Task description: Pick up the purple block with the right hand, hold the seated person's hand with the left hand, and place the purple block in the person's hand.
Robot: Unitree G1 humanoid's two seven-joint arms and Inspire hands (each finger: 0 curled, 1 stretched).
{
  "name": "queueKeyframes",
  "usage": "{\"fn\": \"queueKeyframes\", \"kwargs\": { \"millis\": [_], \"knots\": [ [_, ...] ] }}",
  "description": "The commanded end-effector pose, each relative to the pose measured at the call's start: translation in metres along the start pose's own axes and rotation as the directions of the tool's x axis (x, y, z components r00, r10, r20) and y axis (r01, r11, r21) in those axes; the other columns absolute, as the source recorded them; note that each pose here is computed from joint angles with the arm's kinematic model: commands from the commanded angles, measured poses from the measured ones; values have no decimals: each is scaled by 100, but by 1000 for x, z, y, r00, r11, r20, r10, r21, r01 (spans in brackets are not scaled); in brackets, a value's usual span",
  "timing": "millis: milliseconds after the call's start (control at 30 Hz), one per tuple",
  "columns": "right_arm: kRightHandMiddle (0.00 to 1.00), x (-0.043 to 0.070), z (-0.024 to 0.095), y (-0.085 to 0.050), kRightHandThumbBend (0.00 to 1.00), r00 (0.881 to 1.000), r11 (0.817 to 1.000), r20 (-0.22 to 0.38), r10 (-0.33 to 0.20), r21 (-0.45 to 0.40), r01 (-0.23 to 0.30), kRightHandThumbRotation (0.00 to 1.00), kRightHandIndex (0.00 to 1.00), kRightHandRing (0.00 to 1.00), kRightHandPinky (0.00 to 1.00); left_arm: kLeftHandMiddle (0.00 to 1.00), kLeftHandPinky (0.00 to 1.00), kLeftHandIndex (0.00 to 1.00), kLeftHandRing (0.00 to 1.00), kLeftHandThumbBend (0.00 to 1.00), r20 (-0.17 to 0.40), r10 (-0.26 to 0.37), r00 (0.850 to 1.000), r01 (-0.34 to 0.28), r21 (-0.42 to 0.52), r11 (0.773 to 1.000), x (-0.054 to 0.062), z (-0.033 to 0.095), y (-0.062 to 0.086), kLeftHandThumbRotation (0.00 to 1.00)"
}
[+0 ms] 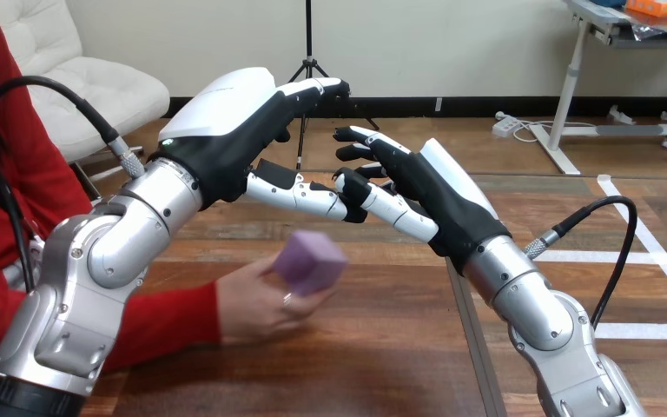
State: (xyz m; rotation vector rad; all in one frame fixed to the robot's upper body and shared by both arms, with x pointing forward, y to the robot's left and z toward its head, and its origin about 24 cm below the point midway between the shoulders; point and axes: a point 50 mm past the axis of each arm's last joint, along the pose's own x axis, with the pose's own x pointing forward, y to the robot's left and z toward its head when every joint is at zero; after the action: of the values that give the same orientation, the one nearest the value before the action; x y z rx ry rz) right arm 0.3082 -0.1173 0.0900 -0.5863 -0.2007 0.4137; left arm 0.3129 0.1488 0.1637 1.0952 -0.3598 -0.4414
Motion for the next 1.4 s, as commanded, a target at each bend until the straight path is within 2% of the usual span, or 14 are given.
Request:
{"fn": "queueKeyframes", "kwargs": {
  "millis": [0,233,500,600,800,933,1000,1033,1133,1200,1233,1300,1367],
  "knots": [
    [86,1,10,-5,100,999,1000,42,-13,1,13,100,90,78,64,89,69,89,87,100,72,110,991,-112,17,994,5,14,24,61],
    [85,-2,7,-6,100,999,1000,35,-22,11,22,100,90,78,63,89,69,88,88,100,72,115,991,-117,27,993,4,13,22,63],
    [85,-7,4,-7,99,999,999,35,-41,29,40,100,91,80,66,87,69,86,86,98,73,141,987,-141,-8,990,2,8,15,72],
    [84,-10,1,-8,98,998,997,37,-55,54,53,99,90,80,68,86,69,86,85,95,72,158,985,-155,-51,987,0,3,10,75],
    [83,-19,-6,-8,95,993,988,53,-104,122,97,100,89,80,70,84,66,84,81,83,68,170,983,-153,-200,968,-5,-11,-5,79],
    [82,-27,-15,-8,93,987,971,60,-151,194,137,100,88,79,68,84,65,83,80,77,66,167,984,-131,-374,918,-11,-22,-20,79],
    [81,-31,-18,-8,92,984,963,62,-168,223,151,100,87,78,66,83,65,82,80,72,69,167,984,-124,-417,901,-13,-26,-26,79],
    [81,-34,-21,-8,91,982,956,63,-178,246,158,100,87,78,66,83,65,82,80,71,68,167,984,-118,-458,881,-15,-30,-32,79],
    [81,-41,-27,-9,89,978,942,72,-195,290,167,100,87,78,66,82,66,81,79,65,59,168,984,-113,-526,843,-20,-38,-44,79],
    [81,-44,-30,-9,86,976,935,80,-204,312,170,100,86,79,67,81,65,79,78,66,49,167,985,-113,-550,827,-22,-43,-50,80],
    [81,-47,-33,-9,85,973,924,83,-213,342,173,100,86,79,67,81,65,79,78,66,39,171,984,-118,-575,810,-25,-46,-56,81],
    [81,-51,-36,-9,82,971,910,87,-224,374,176,100,85,79,68,78,64,76,75,69,32,179,983,-125,-600,790,-28,-50,-62,83],
    [81,-57,-41,-9,81,969,894,79,-233,409,181,100,85,79,69,77,63,74,74,69,15,192,981,-138,-642,754,-33,-55,-71,83]
  ]
}}
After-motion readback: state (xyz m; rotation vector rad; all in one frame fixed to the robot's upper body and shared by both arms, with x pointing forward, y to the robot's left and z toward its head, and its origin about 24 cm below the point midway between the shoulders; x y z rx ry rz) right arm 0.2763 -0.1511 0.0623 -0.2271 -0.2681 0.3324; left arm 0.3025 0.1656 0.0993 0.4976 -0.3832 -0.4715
